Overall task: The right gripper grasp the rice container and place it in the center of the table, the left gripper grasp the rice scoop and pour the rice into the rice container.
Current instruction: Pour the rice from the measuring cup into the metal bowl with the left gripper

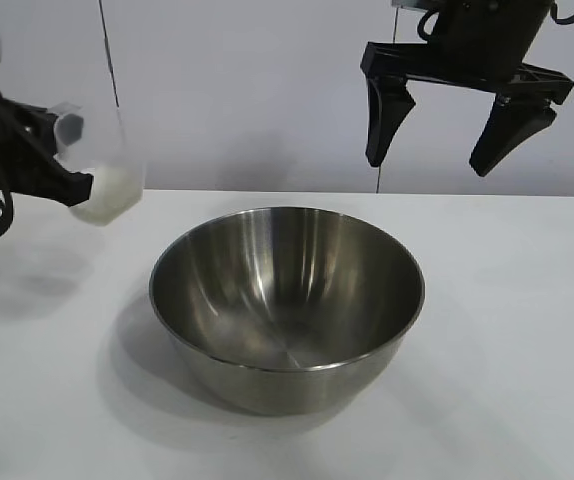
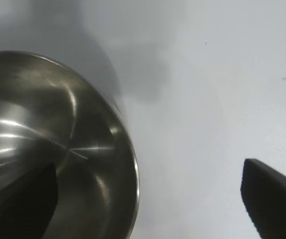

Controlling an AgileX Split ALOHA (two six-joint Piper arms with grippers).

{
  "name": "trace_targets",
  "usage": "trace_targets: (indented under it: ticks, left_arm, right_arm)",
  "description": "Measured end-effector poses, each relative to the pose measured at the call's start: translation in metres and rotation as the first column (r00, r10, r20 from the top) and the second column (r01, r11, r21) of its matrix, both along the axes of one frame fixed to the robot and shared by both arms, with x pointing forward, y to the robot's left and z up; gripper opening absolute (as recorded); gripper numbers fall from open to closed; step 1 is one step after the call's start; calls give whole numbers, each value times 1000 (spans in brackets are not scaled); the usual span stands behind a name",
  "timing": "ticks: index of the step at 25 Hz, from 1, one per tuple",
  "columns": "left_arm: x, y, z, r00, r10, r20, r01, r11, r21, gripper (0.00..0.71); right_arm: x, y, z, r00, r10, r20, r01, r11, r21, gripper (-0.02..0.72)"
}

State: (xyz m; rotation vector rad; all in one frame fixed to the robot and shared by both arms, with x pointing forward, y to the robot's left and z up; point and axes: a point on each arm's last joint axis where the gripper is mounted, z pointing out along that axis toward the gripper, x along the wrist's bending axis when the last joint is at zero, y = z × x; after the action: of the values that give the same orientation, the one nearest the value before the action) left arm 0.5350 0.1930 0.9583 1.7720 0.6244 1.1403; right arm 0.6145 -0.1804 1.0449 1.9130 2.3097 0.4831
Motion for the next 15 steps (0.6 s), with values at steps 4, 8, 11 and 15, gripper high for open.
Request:
trace_targets:
  ticks: [4,8,11,15]
  left_arm:
    - [3,-32,14,998,-64,-10,65,981,180,3]
    - [2,-61,23,990,-142,2,131,920,370,3]
    - [-2,-82,28,971,-235,47,180,846,502,3]
    - [-9,-105,18,918,-389,81,230,687,689,3]
  right_arm:
    - [0,0,0,1000,0,0,0,1000,0,694]
    - [0,0,0,1000,0,0,0,1000,1,694]
    - [0,0,0,1000,0,0,0,1000,1,694]
    - [0,0,0,1000,2,1,-2,1000,-2,694]
